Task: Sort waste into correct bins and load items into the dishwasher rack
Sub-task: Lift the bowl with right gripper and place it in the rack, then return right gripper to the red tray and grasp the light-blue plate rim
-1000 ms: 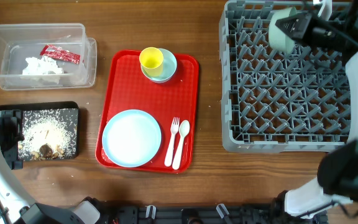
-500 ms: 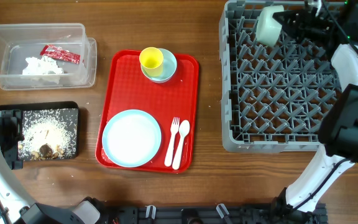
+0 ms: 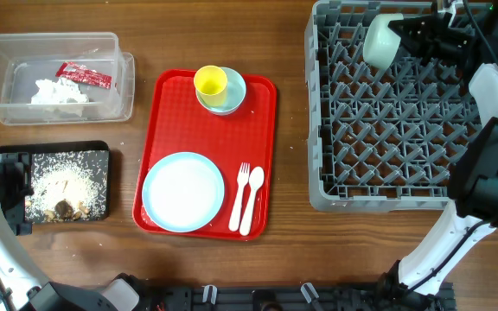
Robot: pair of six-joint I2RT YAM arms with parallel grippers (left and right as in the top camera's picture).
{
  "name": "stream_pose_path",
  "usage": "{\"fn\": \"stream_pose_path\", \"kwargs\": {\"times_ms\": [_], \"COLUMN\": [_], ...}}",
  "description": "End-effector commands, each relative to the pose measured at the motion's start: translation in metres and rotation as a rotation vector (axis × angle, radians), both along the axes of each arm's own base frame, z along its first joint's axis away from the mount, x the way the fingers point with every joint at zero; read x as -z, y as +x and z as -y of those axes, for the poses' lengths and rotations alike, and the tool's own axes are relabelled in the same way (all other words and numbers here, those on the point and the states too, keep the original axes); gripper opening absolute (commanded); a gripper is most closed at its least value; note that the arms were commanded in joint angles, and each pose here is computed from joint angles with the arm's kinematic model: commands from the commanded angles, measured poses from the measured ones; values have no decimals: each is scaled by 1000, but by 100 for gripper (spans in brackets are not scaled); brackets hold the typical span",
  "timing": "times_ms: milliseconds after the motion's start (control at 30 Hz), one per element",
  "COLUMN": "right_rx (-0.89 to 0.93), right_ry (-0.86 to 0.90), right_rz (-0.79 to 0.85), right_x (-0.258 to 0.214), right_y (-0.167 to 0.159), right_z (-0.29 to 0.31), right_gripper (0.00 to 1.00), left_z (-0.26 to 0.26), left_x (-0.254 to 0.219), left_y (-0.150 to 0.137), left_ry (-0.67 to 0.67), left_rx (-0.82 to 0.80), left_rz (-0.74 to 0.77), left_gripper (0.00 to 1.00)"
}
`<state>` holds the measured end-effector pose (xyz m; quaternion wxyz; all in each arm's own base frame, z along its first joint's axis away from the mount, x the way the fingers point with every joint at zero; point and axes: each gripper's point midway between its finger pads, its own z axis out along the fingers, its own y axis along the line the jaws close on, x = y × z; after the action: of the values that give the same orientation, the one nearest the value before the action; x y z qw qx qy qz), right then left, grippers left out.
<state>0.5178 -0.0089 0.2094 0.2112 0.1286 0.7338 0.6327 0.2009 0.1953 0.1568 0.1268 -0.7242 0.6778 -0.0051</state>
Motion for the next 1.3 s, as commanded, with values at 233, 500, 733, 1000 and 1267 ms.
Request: {"fn": "stream_pose_path", "kwargs": {"times_ms": [233, 500, 733, 1000, 1267], "right_rx": [183, 318, 541, 449, 363], "right_ry": [-222, -319, -599, -766, -987], "right_rz": [-196, -201, -219, -86, -198], "right_x": [74, 42, -2, -25, 52], "right_y": [-1, -13, -40, -40, -18], "right_z": [35, 77, 120, 70, 26], "right_gripper": [10, 47, 72, 33, 12], "left_z": [-3, -3, -3, -3, -3], "left_x": [-3, -3, -3, -3, -3], "left_y": [0, 0, 0, 0, 0], "left_ry": [9, 9, 9, 9, 9], "left_rx": [-8, -8, -8, -8, -8], "left_rz": [6, 6, 6, 6, 6], "left_gripper": [100, 100, 100, 100, 100]}}
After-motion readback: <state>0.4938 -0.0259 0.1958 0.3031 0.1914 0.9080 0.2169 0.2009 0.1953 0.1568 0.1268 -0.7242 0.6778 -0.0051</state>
